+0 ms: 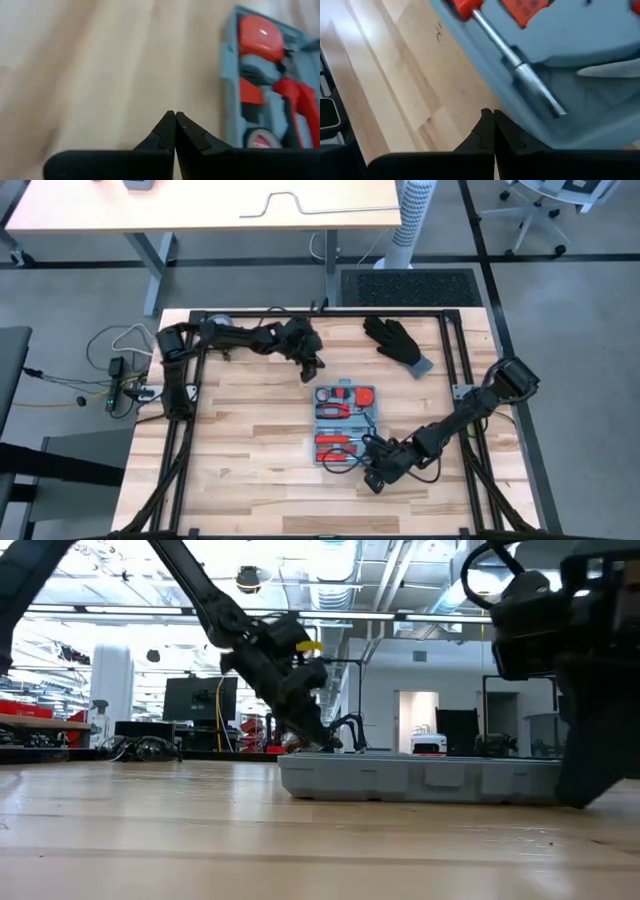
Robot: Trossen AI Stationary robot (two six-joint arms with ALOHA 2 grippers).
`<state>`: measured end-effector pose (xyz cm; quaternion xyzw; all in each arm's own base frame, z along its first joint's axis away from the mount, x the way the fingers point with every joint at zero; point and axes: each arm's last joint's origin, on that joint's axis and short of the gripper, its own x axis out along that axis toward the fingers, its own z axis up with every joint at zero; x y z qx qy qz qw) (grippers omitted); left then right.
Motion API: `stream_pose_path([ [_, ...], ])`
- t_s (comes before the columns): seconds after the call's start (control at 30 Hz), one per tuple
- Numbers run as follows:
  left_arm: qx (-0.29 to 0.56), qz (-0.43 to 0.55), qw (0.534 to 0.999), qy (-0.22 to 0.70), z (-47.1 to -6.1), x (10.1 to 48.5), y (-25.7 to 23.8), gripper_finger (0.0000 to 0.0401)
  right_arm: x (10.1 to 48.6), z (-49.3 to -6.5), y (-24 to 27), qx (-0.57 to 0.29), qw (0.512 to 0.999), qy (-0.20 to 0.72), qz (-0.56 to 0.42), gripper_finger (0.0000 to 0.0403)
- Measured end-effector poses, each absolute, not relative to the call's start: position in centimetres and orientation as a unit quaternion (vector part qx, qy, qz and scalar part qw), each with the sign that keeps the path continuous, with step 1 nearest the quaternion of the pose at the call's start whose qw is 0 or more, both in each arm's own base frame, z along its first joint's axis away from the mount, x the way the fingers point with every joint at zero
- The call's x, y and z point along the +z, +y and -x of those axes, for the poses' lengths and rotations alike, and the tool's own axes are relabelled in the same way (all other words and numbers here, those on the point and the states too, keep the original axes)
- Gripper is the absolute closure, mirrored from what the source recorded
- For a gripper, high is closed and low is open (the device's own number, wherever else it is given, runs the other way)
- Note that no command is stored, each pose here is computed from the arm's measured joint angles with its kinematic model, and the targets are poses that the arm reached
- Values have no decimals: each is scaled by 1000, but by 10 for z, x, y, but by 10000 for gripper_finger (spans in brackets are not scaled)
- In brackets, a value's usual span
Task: Prefit tool cases
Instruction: Close the gray toolbox
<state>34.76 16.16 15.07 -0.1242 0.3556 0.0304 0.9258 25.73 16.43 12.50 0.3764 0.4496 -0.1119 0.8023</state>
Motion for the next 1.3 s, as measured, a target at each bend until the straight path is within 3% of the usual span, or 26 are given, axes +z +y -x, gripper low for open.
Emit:
stream_pose_path([
  [0.3,-72,178,888,418,-362,131,151,401,123,-269,140,-144,803,445,-370,403],
  [0.57,-155,200,800,544,-330,130,114,401,122,-280,116,-142,810,453,-344,403],
  [0.73,-175,230,780,556,-300,123,89,401,120,-283,100,-143,811,457,-336,403],
  [1.07,-93,294,834,458,-245,110,52,401,127,-285,70,-136,814,469,-315,403],
  [1.3,-45,290,867,402,-236,119,41,401,152,-271,59,-155,818,465,-302,403],
])
